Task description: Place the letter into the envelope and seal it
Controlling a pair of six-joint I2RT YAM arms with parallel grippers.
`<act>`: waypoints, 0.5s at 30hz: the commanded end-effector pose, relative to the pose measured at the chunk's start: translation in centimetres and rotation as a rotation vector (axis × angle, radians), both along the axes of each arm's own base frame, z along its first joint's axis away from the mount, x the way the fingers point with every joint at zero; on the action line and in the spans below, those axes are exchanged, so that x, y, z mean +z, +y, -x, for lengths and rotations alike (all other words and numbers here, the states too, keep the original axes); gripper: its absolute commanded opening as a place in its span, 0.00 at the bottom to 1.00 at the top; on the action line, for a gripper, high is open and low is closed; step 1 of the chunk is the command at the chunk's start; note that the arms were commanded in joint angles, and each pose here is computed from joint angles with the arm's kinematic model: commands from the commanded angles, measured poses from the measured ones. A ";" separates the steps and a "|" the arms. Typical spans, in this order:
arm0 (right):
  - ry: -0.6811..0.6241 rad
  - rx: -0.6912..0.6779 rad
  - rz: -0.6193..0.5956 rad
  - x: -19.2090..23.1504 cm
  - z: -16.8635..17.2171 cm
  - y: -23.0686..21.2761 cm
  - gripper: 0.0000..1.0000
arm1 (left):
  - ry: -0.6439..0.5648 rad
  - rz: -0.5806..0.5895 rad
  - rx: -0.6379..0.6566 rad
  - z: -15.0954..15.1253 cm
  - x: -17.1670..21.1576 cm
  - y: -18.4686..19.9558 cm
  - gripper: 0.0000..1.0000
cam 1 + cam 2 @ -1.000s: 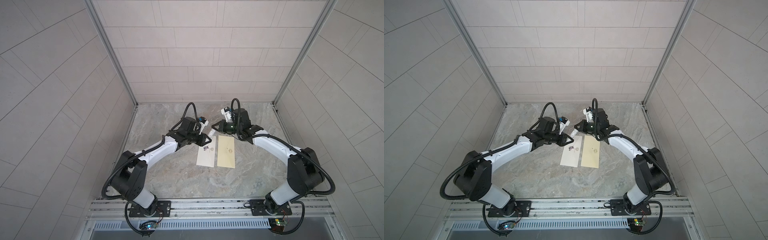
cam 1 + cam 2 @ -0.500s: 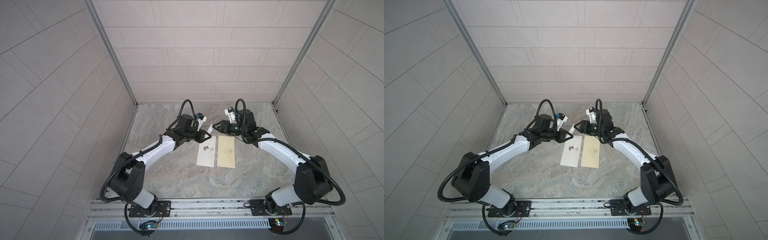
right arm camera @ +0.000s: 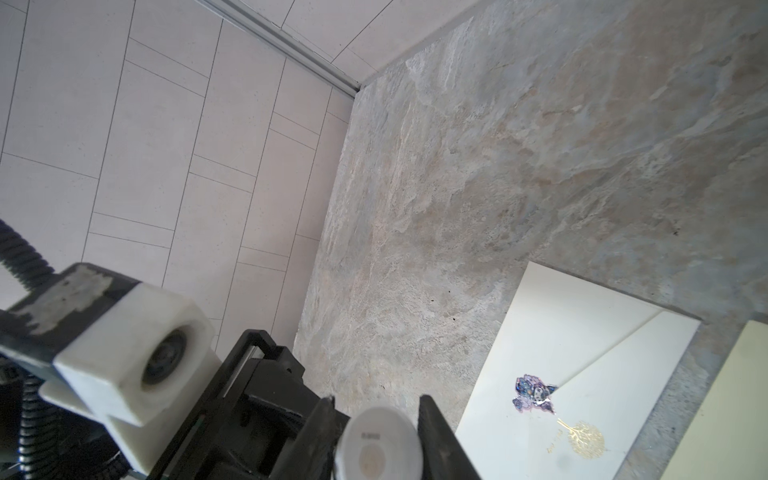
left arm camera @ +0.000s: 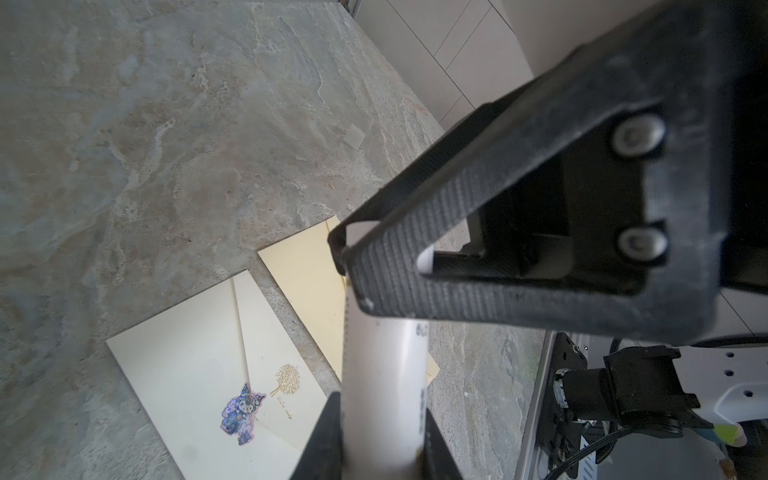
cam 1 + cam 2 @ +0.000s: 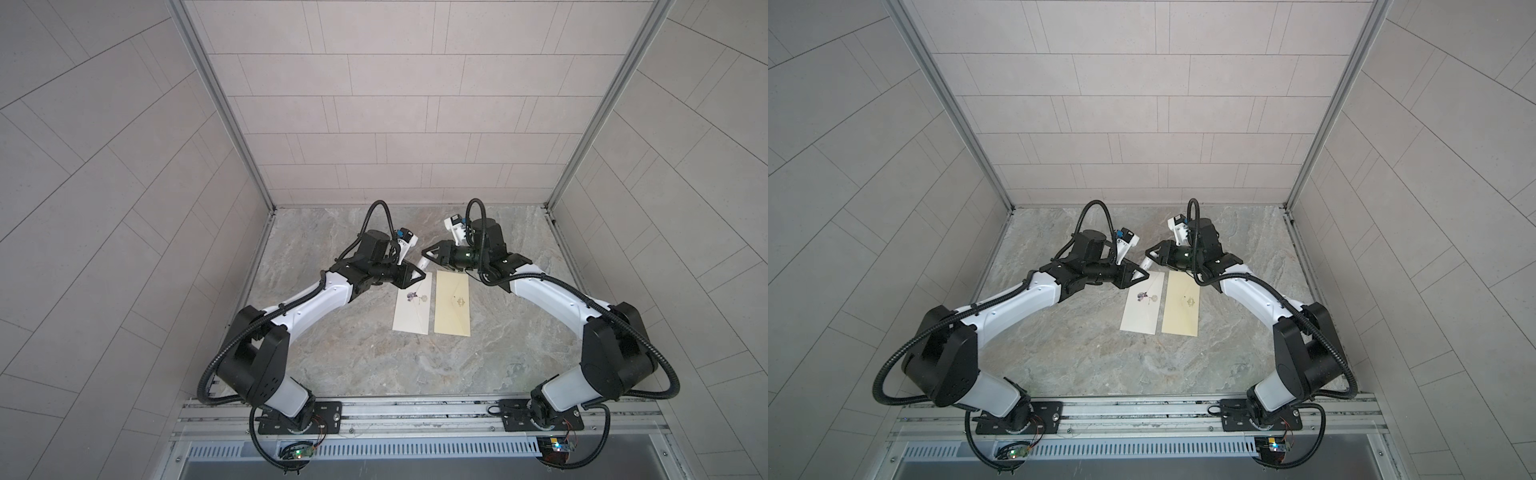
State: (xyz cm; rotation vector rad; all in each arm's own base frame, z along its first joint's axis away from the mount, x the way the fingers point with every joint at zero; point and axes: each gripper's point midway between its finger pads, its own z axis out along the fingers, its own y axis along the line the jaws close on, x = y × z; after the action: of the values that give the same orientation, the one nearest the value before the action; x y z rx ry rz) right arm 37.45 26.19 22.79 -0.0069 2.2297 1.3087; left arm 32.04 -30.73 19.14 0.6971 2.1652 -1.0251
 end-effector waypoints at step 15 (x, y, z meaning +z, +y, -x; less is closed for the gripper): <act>-0.121 0.072 -0.179 4.4 1.8 -0.3 0.00 | 0.073 0.755 0.032 -4.5 14.6 2.8 0.00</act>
State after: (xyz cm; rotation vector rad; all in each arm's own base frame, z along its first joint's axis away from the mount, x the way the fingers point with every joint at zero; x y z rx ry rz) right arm 38.40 25.92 26.49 -0.0143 2.0392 1.3891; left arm 33.58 -30.77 23.12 0.3895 2.0369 -1.4981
